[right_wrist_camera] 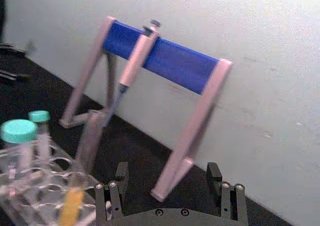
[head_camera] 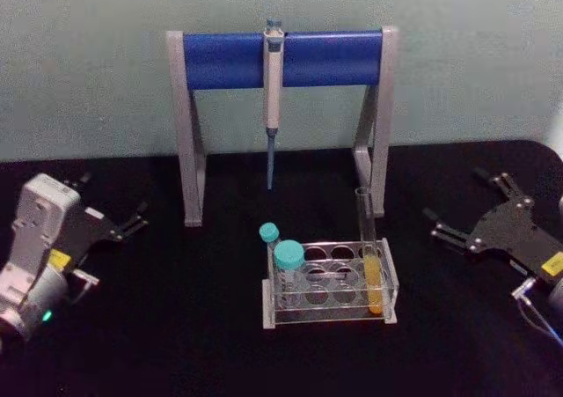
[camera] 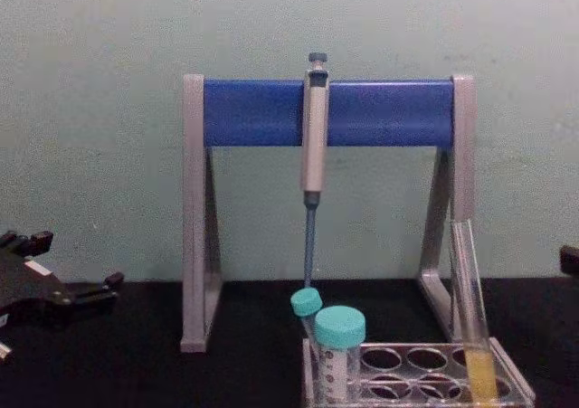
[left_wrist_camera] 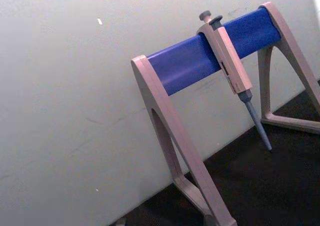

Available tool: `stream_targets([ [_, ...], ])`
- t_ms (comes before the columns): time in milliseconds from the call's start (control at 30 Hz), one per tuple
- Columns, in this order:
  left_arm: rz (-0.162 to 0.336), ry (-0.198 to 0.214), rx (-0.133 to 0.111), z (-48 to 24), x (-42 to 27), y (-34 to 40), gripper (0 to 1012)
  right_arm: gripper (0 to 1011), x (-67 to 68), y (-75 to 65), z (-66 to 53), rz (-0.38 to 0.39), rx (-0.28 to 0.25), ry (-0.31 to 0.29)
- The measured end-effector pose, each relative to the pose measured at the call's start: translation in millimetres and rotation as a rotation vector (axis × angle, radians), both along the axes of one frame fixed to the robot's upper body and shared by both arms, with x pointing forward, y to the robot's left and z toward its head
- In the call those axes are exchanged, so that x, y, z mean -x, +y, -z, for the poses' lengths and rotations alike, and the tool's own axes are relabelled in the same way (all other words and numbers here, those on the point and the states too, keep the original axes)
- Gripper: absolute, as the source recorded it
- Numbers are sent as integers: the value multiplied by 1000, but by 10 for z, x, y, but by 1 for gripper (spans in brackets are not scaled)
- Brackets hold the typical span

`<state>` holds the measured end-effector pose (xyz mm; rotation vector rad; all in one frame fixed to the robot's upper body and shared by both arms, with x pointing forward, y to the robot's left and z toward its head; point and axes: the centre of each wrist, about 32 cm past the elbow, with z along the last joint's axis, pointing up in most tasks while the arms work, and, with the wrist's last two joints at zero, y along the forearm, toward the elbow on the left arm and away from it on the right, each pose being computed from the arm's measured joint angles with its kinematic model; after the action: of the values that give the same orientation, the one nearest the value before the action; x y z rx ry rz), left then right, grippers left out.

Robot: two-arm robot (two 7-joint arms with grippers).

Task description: Pick up the test tube from the test tube rack, shake it, then place it back into the test tube rack.

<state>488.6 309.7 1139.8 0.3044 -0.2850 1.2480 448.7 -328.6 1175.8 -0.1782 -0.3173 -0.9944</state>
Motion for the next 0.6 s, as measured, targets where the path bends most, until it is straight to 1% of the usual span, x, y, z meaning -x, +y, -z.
stream_targets([
  [200,0,0,0,0,0,0,1001,1000,-21,36,-11,-90,-28,24],
  [233,0,0,0,0,0,0,1001,1000,-36,51,-12,-115,-40,29],
  [333,0,0,0,0,0,0,1001,1000,-66,77,-14,-156,-63,41],
  [433,0,0,0,0,0,0,1001,1000,-91,105,-9,-184,-82,54],
  [600,0,0,0,0,0,0,1001,1000,-157,177,10,-223,-122,102],
])
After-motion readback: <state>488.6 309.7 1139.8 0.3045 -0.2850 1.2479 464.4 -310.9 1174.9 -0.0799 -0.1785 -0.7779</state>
